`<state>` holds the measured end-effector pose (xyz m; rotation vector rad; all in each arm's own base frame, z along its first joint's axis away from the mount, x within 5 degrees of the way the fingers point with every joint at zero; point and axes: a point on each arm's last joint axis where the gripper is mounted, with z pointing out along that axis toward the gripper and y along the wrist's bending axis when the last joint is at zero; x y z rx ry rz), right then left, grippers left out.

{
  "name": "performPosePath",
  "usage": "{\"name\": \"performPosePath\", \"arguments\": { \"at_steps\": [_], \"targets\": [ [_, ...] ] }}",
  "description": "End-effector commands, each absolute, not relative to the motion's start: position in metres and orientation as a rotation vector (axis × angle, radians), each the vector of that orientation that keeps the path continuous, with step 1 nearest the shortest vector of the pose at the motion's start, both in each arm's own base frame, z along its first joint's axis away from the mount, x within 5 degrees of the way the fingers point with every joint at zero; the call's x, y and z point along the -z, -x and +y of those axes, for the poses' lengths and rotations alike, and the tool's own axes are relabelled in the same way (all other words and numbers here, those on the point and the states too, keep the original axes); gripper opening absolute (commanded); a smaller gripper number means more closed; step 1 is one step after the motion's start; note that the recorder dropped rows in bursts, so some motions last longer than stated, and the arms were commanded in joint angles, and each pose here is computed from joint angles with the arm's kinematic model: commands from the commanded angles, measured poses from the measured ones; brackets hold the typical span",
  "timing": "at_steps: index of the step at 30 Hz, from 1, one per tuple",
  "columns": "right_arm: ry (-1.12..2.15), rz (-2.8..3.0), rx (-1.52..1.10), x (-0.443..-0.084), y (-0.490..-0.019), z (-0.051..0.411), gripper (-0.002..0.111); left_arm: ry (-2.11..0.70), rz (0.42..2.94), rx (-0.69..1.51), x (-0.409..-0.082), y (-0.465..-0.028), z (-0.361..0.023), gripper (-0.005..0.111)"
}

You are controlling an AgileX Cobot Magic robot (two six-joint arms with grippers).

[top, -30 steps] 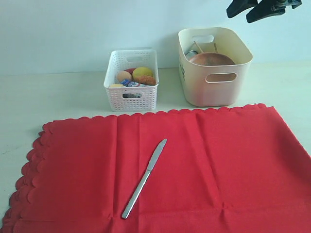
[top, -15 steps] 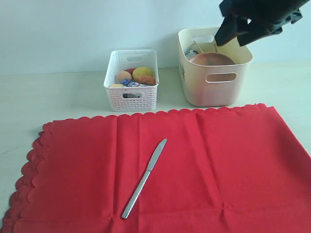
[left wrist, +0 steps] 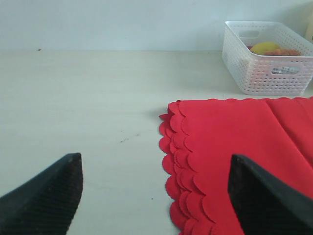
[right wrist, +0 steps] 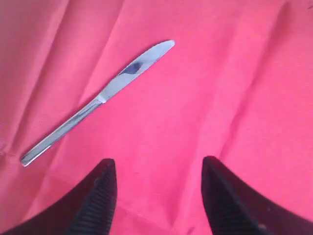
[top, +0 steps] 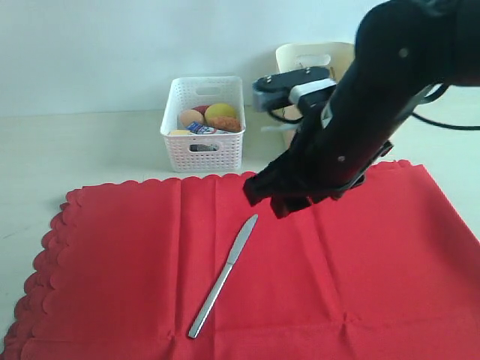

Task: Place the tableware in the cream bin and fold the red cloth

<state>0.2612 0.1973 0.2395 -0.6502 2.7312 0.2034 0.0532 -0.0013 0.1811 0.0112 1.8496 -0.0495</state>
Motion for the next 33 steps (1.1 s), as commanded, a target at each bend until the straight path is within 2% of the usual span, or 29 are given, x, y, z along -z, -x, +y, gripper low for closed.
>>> {"name": "performPosePath", "arguments": {
  "at_steps": [1,8,14,19,26,33],
  "targets": [
    [0.698,2.735,-0.179,-0.224,-0.241,0.232,0.050,-0.015,1.837,0.055,-0.181,-0.053,-0.002,0.078],
    [0.735,2.796,-0.064,-0.183,-0.217,0.270,0.050,-0.015,1.837,0.055,-0.181,-0.053,-0.002,0.078],
    [0.597,2.876,-0.044,-0.157,-0.221,0.293,0.050,-0.015,1.837,0.055,-0.181,-0.053,-0.002,0.078],
    [0.452,2.903,-0.048,-0.152,-0.234,0.311,0.050,-0.015,1.837,0.055,-0.181,-0.053,-0.002,0.078],
    [0.328,2.986,0.134,-0.150,-0.252,0.319,0.050,-0.015,1.837,0.055,-0.181,-0.053,-0.002,0.078],
    [0.225,3.061,0.104,-0.142,-0.257,0.318,0.050,-0.015,1.837,0.055,-0.181,-0.053,-0.002,0.078]
  ]
}}
